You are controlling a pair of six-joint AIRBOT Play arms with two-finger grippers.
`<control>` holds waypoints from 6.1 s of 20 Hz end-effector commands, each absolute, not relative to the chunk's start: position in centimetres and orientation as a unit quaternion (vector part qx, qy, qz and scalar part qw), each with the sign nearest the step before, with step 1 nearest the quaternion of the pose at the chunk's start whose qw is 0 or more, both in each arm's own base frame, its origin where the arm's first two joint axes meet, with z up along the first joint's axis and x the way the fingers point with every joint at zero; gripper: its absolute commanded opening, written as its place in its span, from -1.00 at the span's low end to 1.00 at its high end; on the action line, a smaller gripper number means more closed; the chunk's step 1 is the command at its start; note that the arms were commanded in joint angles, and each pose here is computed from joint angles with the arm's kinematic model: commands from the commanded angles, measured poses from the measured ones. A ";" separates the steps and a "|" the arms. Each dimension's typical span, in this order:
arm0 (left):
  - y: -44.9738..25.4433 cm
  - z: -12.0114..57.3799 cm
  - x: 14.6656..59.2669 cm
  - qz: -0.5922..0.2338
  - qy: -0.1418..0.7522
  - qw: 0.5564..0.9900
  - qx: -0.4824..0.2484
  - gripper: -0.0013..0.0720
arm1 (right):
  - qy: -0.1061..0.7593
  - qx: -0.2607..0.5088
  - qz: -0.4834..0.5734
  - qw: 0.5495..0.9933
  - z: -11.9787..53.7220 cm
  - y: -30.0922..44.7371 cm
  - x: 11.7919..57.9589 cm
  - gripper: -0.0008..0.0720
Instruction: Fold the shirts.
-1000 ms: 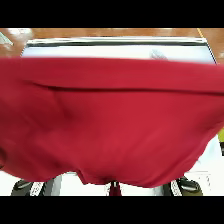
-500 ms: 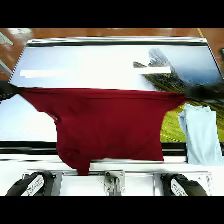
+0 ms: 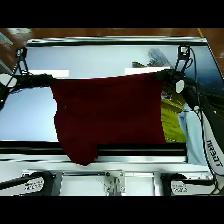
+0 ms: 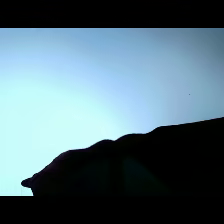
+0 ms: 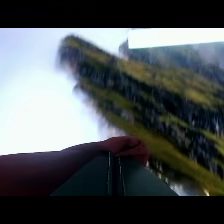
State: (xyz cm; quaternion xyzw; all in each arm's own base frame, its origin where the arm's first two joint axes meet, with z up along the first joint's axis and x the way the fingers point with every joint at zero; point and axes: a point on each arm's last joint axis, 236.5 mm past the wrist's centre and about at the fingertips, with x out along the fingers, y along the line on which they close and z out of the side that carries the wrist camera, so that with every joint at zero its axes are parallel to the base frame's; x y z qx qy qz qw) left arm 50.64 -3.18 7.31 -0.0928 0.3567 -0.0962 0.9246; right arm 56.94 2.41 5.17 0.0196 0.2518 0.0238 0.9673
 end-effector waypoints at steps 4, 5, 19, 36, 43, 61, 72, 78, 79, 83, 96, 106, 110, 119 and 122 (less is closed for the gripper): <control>-4.6 0.8 53.6 -0.086 0.371 0.920 -0.091 -0.86 | 0.285 0.069 0.007 0.956 -1.0 2.4 57.9 -0.80; -5.2 -0.3 53.0 -0.094 0.390 0.911 -0.091 -0.86 | 0.314 0.072 0.010 0.947 -2.1 2.7 57.1 -0.80; -6.9 -8.7 39.1 -0.104 0.693 0.700 -0.134 -0.76 | 0.637 0.132 0.029 0.759 -10.4 3.6 42.4 -0.78; -5.3 -7.3 20.6 -0.122 0.689 0.632 -0.332 0.96 | 0.621 0.275 -0.024 0.734 -0.4 -9.8 29.3 0.66; -6.8 -11.0 20.6 -0.107 0.683 0.660 -0.294 0.95 | 0.629 0.284 -0.002 0.723 -0.8 -7.3 29.6 0.66; -11.1 -9.7 20.9 -0.164 0.678 0.656 -0.288 -0.86 | 0.718 0.302 0.029 0.627 -9.2 -4.1 23.1 0.66; -11.2 -9.4 20.8 -0.171 0.677 0.657 -0.284 -0.86 | 0.719 0.306 0.041 0.622 -12.0 -1.1 25.5 0.66; -11.0 -9.1 21.3 -0.177 0.672 0.665 -0.275 -0.86 | 0.753 0.259 0.068 0.602 -13.5 3.4 25.4 0.21; -10.6 -8.6 22.2 -0.177 0.665 0.675 -0.267 -0.86 | 0.753 0.251 0.077 0.603 -13.1 3.8 25.6 -0.49; -8.6 -2.8 28.7 -0.218 0.584 0.757 -0.197 -0.86 | 0.695 0.212 0.123 0.676 -8.2 3.5 30.2 -0.80; -4.9 0.7 44.9 -0.205 0.531 0.798 -0.196 -0.86 | 0.539 0.131 0.064 0.830 -4.0 3.4 48.2 -0.80; -4.9 -5.1 51.4 -0.157 0.522 0.773 -0.323 -0.84 | 0.559 0.156 0.042 0.813 -9.9 3.0 51.0 -0.74; -5.0 -4.3 50.2 -0.173 0.542 0.751 -0.335 0.48 | 0.573 0.132 0.048 0.807 -9.2 2.1 50.0 0.76; -5.5 1.0 47.6 -0.230 0.555 0.733 -0.319 0.47 | 0.600 0.332 0.054 0.726 -11.3 3.4 48.8 0.76; -6.4 1.8 47.6 -0.239 0.550 0.735 -0.315 0.47 | 0.612 0.350 0.068 0.707 -12.6 5.8 48.6 0.39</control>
